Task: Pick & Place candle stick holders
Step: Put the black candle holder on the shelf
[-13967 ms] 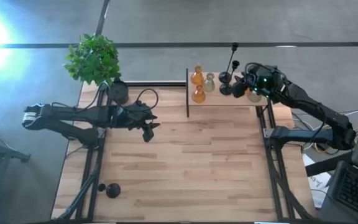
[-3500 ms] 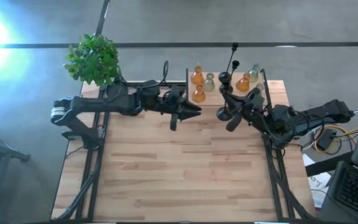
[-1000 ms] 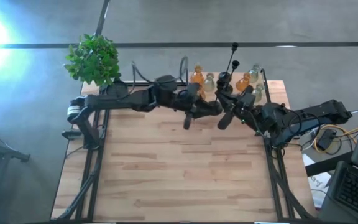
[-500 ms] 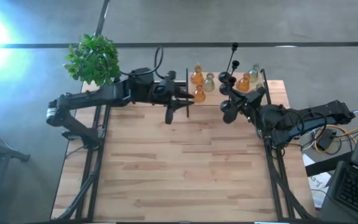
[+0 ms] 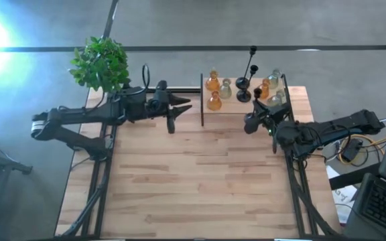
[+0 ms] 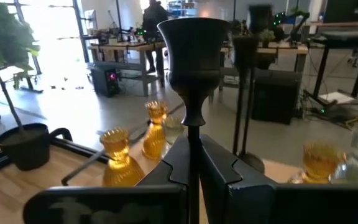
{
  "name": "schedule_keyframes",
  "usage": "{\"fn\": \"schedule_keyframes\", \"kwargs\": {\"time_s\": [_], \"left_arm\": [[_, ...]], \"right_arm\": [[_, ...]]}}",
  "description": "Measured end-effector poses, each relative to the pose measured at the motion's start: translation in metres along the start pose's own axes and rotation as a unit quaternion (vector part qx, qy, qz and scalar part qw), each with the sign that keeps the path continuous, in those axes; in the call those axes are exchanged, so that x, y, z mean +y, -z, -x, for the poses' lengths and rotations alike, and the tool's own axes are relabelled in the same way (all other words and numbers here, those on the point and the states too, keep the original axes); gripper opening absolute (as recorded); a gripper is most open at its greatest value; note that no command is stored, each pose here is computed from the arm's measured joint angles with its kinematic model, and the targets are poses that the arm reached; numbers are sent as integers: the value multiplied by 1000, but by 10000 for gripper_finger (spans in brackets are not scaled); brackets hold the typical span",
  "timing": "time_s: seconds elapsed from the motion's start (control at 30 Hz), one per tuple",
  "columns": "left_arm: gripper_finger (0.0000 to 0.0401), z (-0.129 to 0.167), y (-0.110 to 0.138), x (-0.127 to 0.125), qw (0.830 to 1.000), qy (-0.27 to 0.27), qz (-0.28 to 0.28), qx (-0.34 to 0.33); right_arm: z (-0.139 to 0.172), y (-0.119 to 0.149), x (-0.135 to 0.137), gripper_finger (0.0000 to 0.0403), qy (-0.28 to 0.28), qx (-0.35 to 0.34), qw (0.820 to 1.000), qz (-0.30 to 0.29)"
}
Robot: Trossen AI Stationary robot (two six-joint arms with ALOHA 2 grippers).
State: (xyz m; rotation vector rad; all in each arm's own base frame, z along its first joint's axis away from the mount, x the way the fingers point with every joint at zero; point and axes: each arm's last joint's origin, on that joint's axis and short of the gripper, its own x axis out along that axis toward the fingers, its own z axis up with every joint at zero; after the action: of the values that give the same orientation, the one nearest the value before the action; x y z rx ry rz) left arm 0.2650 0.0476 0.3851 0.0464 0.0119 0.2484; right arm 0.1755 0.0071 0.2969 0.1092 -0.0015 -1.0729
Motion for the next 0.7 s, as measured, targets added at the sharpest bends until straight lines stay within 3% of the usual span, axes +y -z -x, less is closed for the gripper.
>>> {"fn": "schedule_keyframes", "kwargs": {"time_s": [0.27, 0.47, 0.7], "left_arm": [[99, 18, 16, 1, 999, -7, 43, -2], [99, 20, 26, 2, 999, -23, 44, 11], [99, 19, 30, 2, 998, -24, 54, 16]], "right_arm": [[4, 13, -19, 8, 8, -13, 1000, -16], [-4, 23, -28, 8, 15, -28, 999, -37], [-19, 27, -27, 8, 16, -47, 999, -5]]}}
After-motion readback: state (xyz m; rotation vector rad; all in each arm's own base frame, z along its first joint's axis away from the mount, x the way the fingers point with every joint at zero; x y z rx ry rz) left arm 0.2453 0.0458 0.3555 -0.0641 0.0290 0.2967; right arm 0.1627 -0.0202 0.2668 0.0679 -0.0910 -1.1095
